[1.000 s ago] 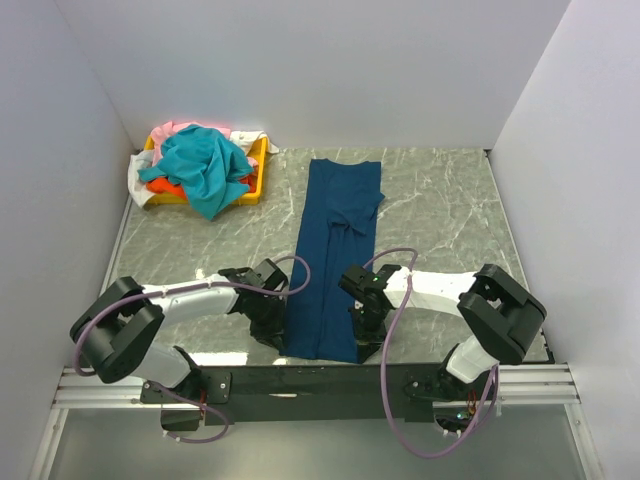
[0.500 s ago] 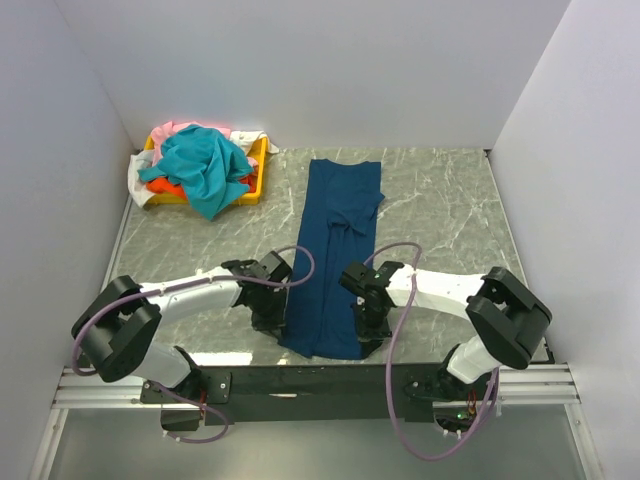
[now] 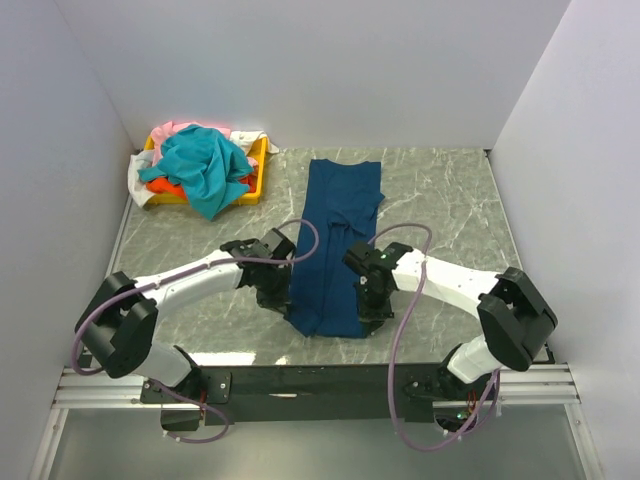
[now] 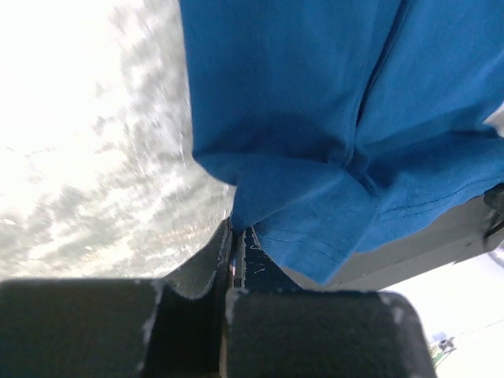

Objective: Fold and stack the t-shirts
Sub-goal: Fold the tshirt

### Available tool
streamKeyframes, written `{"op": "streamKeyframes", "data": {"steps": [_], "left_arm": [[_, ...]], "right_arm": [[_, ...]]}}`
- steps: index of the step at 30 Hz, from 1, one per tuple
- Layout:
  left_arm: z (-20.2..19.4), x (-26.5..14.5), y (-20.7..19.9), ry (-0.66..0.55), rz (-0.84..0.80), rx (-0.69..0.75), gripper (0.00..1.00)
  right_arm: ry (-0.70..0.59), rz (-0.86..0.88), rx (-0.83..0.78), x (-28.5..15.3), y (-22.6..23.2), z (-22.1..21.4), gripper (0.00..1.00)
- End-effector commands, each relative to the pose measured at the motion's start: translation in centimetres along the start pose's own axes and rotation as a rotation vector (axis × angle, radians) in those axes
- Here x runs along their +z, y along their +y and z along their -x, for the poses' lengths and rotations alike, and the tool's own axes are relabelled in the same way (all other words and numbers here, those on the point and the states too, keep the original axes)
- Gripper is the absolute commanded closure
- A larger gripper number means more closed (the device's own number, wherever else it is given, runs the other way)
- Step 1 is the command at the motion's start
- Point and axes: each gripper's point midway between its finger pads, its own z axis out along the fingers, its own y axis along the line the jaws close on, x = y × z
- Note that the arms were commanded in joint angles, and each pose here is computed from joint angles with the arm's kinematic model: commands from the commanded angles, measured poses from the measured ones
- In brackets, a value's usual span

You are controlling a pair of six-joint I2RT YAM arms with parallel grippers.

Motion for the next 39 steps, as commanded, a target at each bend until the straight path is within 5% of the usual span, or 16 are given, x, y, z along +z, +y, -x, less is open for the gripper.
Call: {"op": "streamKeyframes", "data": {"steps": [1,29,39], "left_arm": [[2.7,-1.1,-0.4,-0.060,-0.022,0.003,1.00],[23.9,0.4,-0.5,-0.236,-0.184,-0.086,1.00],[28.6,2.3,-0.5,-0.231,-0.270,-0.080,1.00]], "right_arm": [[-0.060,-0.007,-0.001,-1.7,-0.4,1.9,1.00],[-0.249,-0.037,0.102,-5.2,-3.2,19.9,1.00],[-0.281,-0.040,0.128,-6.0,-3.8,25.6,1.00]]}}
